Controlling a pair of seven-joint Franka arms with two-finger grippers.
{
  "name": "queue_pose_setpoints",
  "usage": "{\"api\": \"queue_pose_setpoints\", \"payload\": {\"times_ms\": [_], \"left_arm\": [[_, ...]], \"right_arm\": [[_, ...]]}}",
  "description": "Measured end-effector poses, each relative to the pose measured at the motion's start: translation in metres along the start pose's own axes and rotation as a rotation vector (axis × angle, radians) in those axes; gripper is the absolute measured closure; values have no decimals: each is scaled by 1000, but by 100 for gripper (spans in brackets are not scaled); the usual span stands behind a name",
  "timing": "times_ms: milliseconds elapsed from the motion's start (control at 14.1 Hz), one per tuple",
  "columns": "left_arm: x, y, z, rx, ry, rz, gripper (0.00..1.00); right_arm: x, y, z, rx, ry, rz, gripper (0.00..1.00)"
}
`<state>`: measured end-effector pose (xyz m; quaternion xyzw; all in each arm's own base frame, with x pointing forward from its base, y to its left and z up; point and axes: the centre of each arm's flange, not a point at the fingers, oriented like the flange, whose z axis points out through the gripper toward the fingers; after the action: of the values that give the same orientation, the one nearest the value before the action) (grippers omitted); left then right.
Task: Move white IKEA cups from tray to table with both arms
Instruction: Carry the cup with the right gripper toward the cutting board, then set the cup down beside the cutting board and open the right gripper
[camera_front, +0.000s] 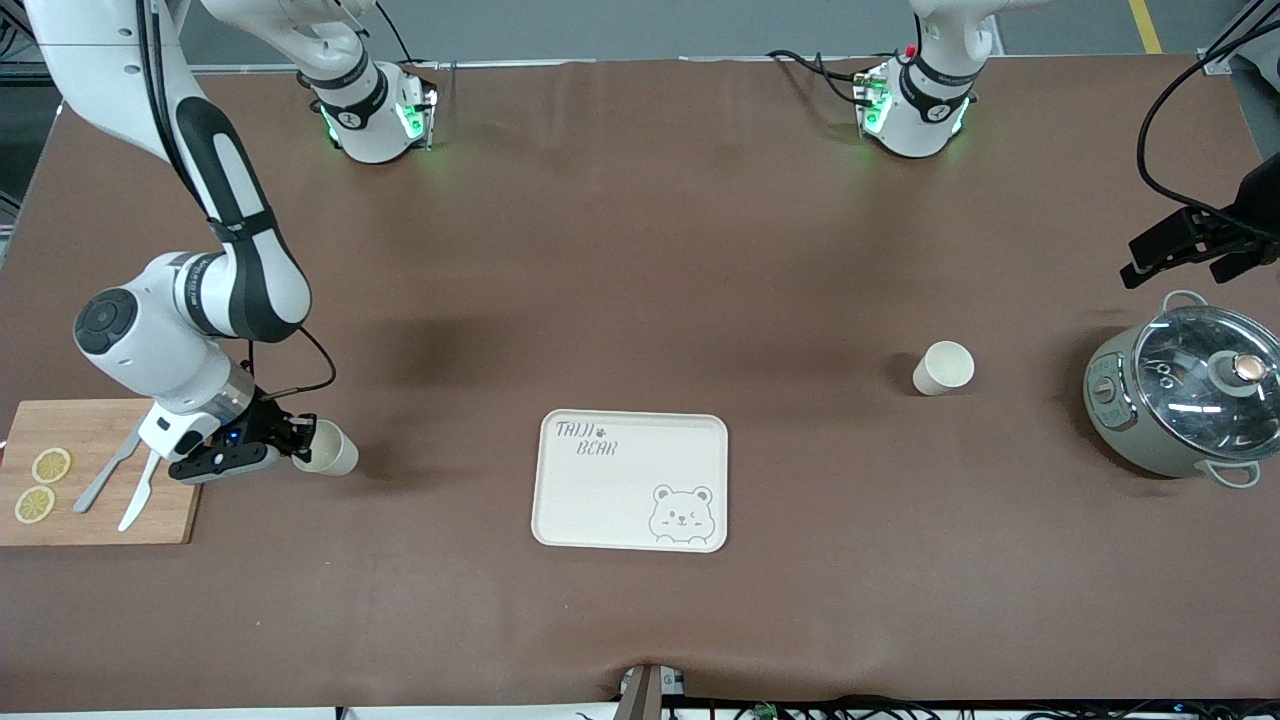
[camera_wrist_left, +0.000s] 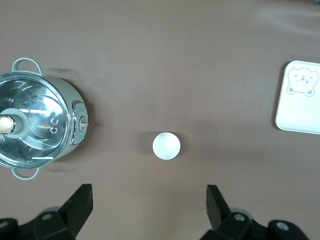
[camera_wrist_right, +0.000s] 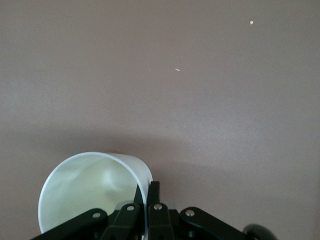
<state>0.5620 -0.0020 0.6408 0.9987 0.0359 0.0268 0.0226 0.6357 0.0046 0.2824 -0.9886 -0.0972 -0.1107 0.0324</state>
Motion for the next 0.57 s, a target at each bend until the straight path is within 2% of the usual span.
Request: {"api": "queue_pose_setpoints", "payload": {"times_ms": [568], "left_arm": [[0,1,0,0,0,1,0]], "right_arm": [[-8,-5,23,-28,55,-8,97]]}}
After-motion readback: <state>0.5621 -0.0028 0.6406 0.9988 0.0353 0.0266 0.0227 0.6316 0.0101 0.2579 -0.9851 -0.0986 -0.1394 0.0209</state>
